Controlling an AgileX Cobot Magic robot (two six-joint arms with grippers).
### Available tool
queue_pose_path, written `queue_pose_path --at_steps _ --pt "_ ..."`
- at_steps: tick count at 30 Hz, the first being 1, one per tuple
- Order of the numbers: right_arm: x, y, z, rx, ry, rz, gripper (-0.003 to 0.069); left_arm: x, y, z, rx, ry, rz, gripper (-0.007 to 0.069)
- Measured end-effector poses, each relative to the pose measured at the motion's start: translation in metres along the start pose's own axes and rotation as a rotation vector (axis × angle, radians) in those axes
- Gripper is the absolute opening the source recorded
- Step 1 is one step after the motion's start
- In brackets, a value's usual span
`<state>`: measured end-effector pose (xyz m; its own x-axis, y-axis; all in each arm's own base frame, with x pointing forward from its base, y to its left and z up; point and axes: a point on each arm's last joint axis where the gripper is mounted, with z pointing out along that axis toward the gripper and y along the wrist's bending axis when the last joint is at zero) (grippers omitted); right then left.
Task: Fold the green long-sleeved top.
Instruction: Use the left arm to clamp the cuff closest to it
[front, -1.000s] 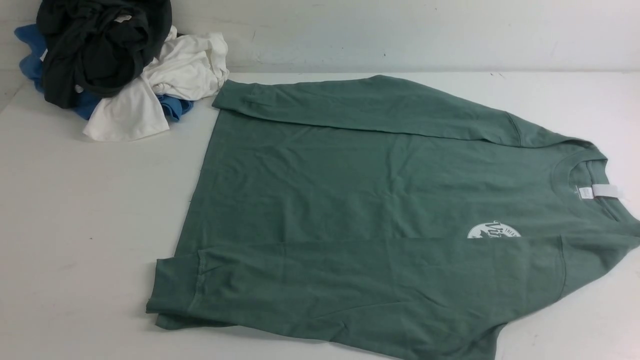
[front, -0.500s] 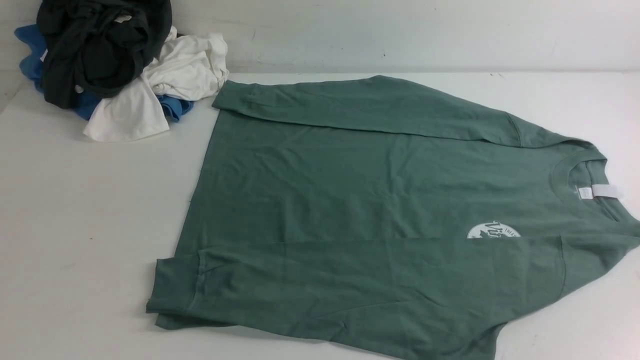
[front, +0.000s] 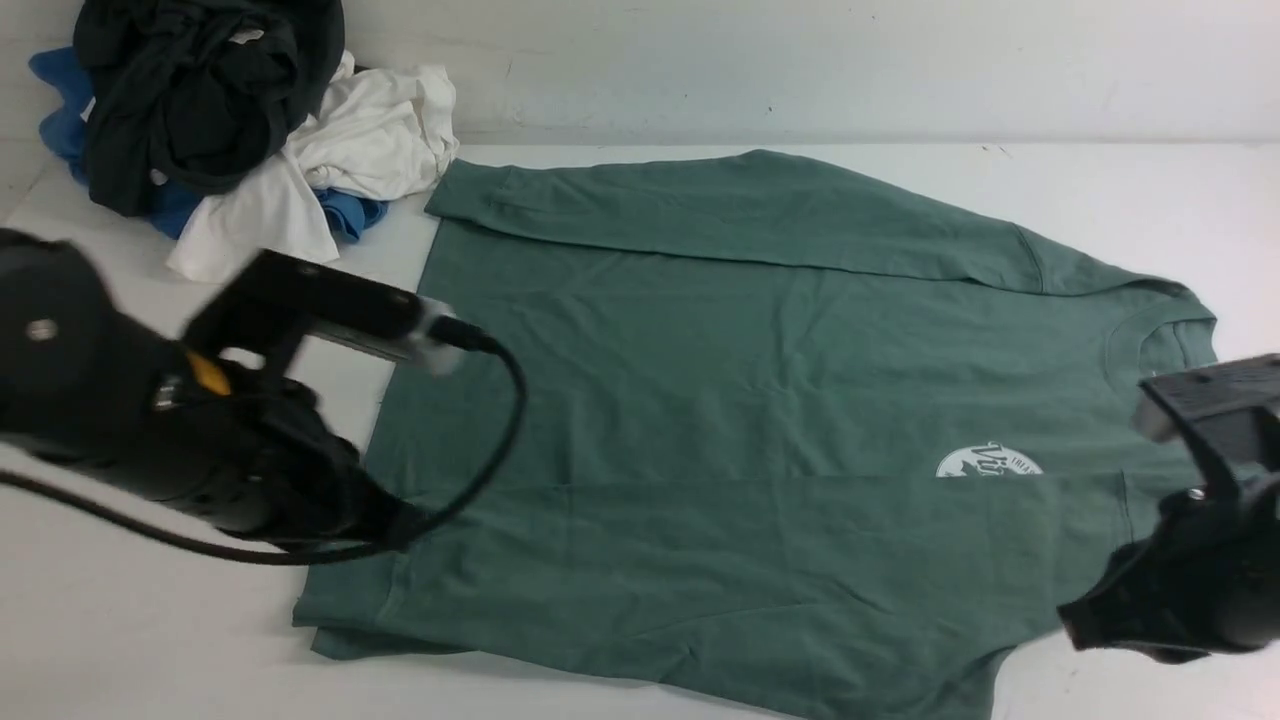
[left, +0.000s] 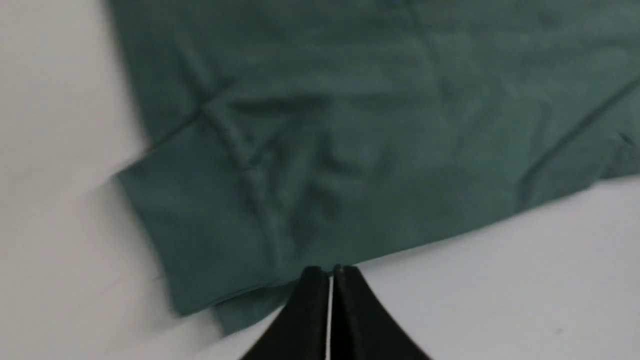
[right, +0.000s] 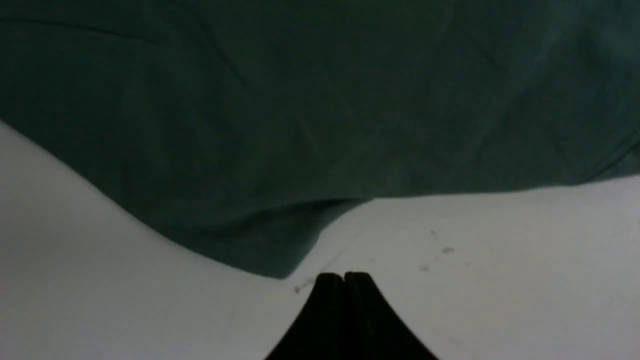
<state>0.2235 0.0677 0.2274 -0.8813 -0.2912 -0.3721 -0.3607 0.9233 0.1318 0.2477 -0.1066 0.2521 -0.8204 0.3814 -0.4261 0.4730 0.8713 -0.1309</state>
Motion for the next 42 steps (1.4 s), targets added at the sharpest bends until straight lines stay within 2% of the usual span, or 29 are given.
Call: queue_pose_path --at_steps 2,5,12,15,18,24,27,29,30,31,33,35,36,39,42 --pt "-0.015 -0.002 0.013 -0.021 0.026 -0.006 -0.001 -0.012 -0.013 0.021 0.043 0.052 0.073 -0.0007" --pt "-0.034 -0.007 0.033 -0.026 0.056 -0.024 -0.001 -0.025 -0.02 0.047 0.056 0.105 0.121 -0.0007" --pt "-0.046 -0.003 0.075 -0.021 0.111 -0.072 -0.001 -0.028 -0.009 0.101 0.02 0.219 0.153 -0.0007" --pt "-0.044 0.004 0.09 0.013 0.148 -0.181 -0.001 -0.023 -0.006 0.118 0.014 0.265 0.153 -0.0007" --pt "-0.044 0.006 0.091 0.033 0.16 -0.214 -0.001 -0.024 -0.006 0.119 0.013 0.267 0.135 -0.0007" --pt "-0.04 0.008 0.083 0.043 0.198 -0.212 -0.001 -0.023 -0.005 0.1 0.005 0.276 0.012 -0.0007" --pt "-0.041 0.011 0.069 0.041 0.173 -0.213 -0.001 -0.027 0.006 0.078 -0.025 0.228 -0.035 -0.0007" --pt "-0.045 0.013 0.052 0.044 0.105 -0.213 -0.001 -0.029 0.027 0.058 -0.073 0.174 -0.093 0.0001" --pt "-0.045 0.014 0.05 0.044 0.096 -0.213 -0.001 -0.029 0.029 0.057 -0.076 0.171 -0.099 0.0001" --pt "-0.049 0.016 0.04 0.041 0.032 -0.201 -0.001 -0.027 0.047 0.051 -0.104 0.162 -0.146 0.0034" --pt "-0.051 0.017 0.036 0.037 0.001 -0.192 -0.001 -0.025 0.056 0.052 -0.115 0.17 -0.166 0.0067" --pt "-0.055 0.02 0.031 0.021 -0.055 -0.163 -0.001 -0.02 0.072 0.06 -0.13 0.206 -0.209 0.0173" --pt "-0.055 0.02 0.031 0.02 -0.057 -0.161 -0.001 -0.02 0.073 0.06 -0.13 0.208 -0.211 0.0183" --pt "-0.055 0.022 0.031 -0.001 -0.062 -0.132 -0.001 -0.015 0.085 0.071 -0.142 0.241 -0.25 0.0349" --pt "-0.055 0.022 0.031 -0.011 -0.06 -0.121 -0.001 -0.014 0.088 0.078 -0.147 0.243 -0.251 0.0404"
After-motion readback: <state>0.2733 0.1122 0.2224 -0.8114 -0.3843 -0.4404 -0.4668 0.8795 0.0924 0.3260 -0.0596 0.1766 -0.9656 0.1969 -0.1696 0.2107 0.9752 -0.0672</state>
